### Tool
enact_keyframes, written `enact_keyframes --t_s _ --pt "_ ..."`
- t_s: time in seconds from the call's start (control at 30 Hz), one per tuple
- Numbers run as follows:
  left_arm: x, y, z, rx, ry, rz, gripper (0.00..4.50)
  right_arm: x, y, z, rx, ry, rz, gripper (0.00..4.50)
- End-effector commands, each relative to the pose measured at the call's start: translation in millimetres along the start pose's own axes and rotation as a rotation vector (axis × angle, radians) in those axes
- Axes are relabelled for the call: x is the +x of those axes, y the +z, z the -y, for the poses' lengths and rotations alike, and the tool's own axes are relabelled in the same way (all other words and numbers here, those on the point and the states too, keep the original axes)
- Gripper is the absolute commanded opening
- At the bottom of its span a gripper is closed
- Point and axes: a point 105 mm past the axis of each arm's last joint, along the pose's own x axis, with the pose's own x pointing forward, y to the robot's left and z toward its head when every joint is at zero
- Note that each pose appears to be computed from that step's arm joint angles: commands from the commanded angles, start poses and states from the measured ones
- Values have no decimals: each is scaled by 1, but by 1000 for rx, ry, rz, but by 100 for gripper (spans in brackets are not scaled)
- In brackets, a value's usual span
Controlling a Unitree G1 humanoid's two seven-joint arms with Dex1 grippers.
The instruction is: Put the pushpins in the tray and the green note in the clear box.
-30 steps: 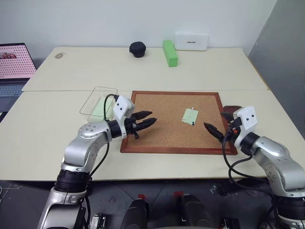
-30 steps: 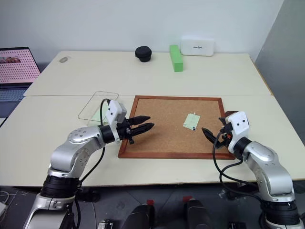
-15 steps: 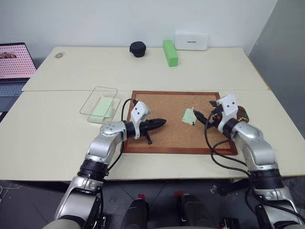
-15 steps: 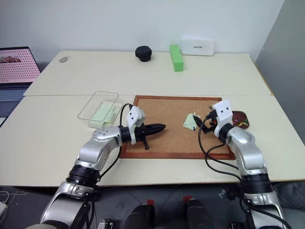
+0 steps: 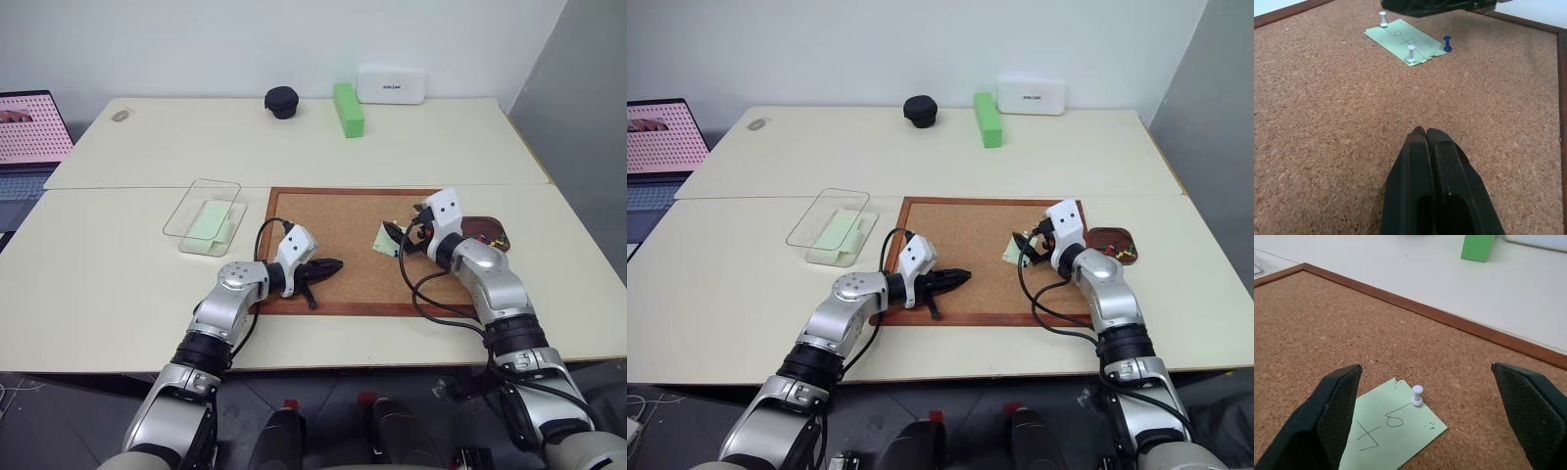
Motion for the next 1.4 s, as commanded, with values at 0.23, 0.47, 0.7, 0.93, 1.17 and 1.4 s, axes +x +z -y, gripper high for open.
enact_keyframes --t_s 0.23,0.47,0.7,0.93,1.17,1.4 --pt "4 -10 -1 -26 1 -40 0 20 -5 -3 -29 49 -30 413" --pt "4 -2 -4 -21 11 -23 0 23 -6 -3 -3 60 -10 280" --pt "5 2 -6 -16 10 -21 0 24 -9 -2 -11 59 -14 144" --pt "4 -1 -4 -17 -2 -34 0 23 -11 0 -37 49 -21 21" --pt "4 -4 -3 -28 -11 -46 0 22 7 7 -40 14 44 3" --pt "2 -10 -1 -69 -28 -72 0 12 32 1 -39 54 146 3"
